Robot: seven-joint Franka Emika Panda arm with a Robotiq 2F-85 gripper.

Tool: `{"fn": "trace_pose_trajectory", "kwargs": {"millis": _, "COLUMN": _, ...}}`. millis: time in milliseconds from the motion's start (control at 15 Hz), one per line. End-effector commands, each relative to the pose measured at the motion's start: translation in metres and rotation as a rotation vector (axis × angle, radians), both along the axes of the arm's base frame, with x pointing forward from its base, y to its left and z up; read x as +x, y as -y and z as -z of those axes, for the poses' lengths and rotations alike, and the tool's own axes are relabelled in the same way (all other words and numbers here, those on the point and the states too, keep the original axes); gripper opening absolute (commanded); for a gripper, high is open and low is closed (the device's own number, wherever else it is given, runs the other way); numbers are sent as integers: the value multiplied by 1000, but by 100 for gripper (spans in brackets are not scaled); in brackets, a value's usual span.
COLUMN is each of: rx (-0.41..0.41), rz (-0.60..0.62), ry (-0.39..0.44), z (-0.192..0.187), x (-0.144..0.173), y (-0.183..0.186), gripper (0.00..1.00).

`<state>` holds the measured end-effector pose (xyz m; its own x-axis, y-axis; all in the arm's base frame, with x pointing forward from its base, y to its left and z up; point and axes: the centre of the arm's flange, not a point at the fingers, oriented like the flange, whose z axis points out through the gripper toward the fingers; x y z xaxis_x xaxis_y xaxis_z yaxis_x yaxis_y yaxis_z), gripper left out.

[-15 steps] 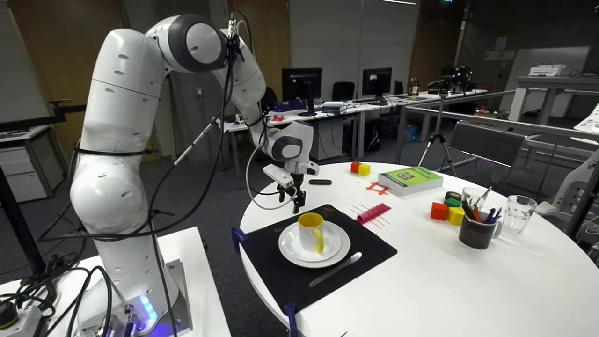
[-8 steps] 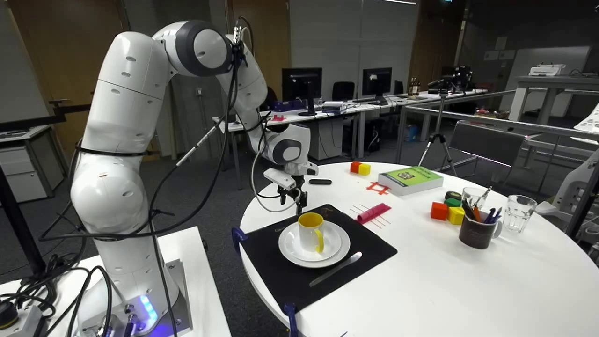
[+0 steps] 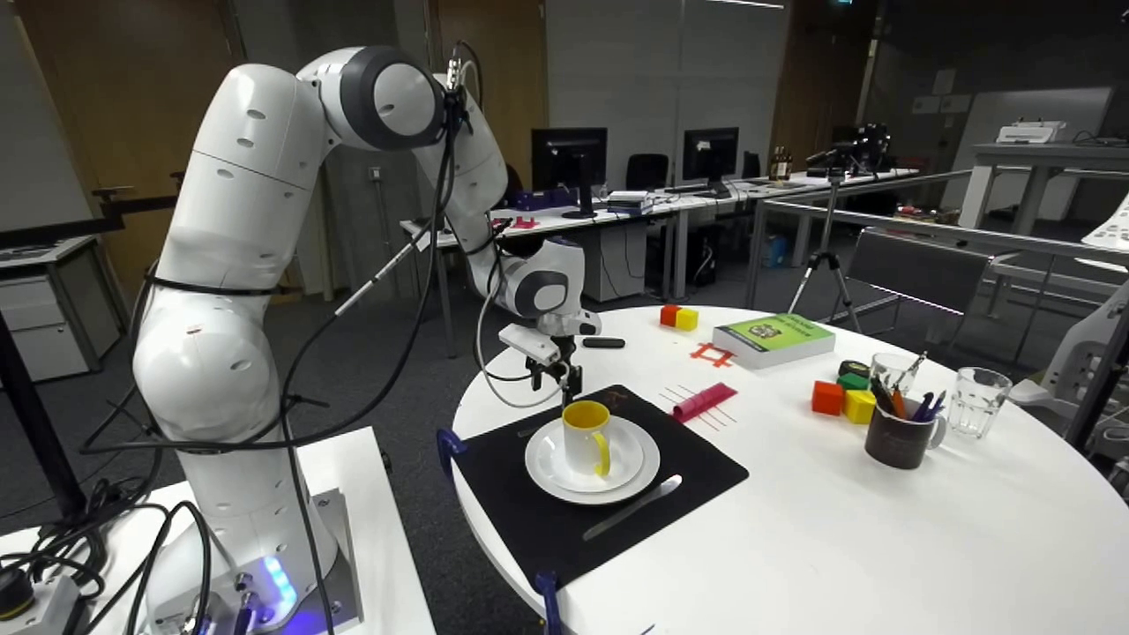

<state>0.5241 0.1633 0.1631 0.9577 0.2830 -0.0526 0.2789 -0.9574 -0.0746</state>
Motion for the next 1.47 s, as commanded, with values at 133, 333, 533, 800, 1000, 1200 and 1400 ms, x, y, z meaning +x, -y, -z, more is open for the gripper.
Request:
{"fn": "trace_pose_trajectory", "kwargs": {"millis": 133, "rx": 17, "rz": 15, "ry": 36, "z": 9, "x": 3, "y": 1, "gripper": 100}}
{"fn": "trace_pose_trajectory", "kwargs": {"millis": 333, "rx": 16, "rz": 16, "ry": 44, "z": 11, "x": 3, "y": 1, "gripper": 100}}
{"fn": "trace_pose_trajectory", "kwargs": {"millis": 533, "rx": 14, "rz": 37, "ry": 62, "z": 12, "x": 4, "y": 2, "gripper": 100}}
{"fn": "trace_pose_trajectory", "kwargs": {"millis": 800, "rx": 9, "rz": 44, "ry": 61, "z": 14, "x": 4, "y": 3, "gripper": 100}}
{"fn": "trace_pose_trajectory", "kwargs": {"millis": 1000, "rx": 10, "rz": 50, "ry": 34, "z": 17, "x": 5, "y": 4, "gripper": 100}}
{"fn": "trace_pose_trajectory", "kwargs": {"millis": 1200, "rx": 11, "rz": 50, "ry": 18, "z": 19, "x": 5, "y": 4, "gripper": 100}}
{"fn": "trace_pose_trajectory", "kwargs": {"millis": 1400, "rx": 13, "rz": 49, "ry": -3, "z": 21, "x": 5, "y": 4, "gripper": 100}}
